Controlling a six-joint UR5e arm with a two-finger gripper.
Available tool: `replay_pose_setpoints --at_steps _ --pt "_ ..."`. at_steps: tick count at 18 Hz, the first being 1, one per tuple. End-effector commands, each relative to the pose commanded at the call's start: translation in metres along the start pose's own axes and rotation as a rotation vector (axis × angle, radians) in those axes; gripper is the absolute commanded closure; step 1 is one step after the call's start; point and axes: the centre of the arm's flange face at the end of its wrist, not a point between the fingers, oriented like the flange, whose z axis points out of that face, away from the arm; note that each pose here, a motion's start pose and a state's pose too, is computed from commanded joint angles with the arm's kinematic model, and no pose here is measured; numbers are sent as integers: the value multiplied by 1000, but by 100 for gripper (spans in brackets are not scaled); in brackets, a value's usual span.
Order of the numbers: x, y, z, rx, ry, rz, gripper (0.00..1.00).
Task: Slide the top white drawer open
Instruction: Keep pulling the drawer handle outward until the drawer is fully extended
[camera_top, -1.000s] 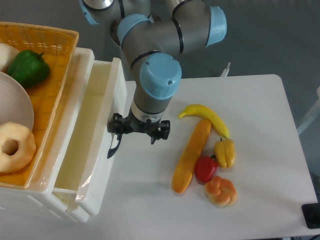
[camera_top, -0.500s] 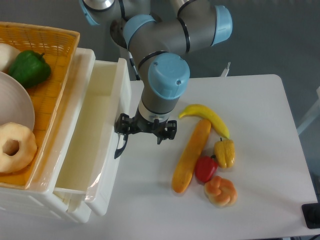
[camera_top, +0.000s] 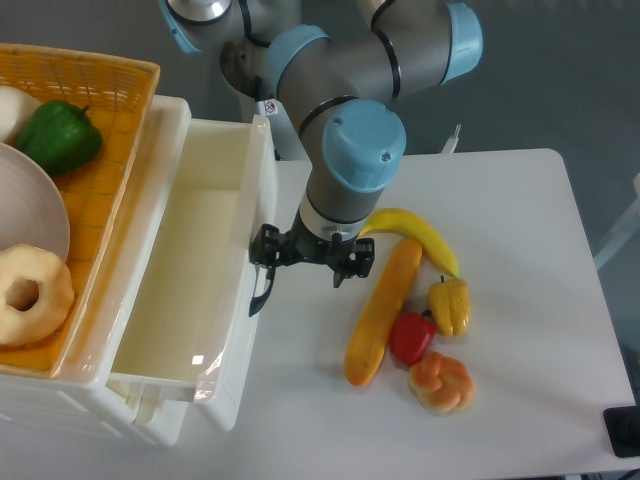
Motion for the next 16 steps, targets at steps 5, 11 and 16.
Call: replay_pose_setpoints --at_steps 5,11,16 --pt "-4 1 0 0 0 17 0" --pt "-6 2 0 -13 -22 92 0" --pt "-8 1 2 -16 -22 96 0"
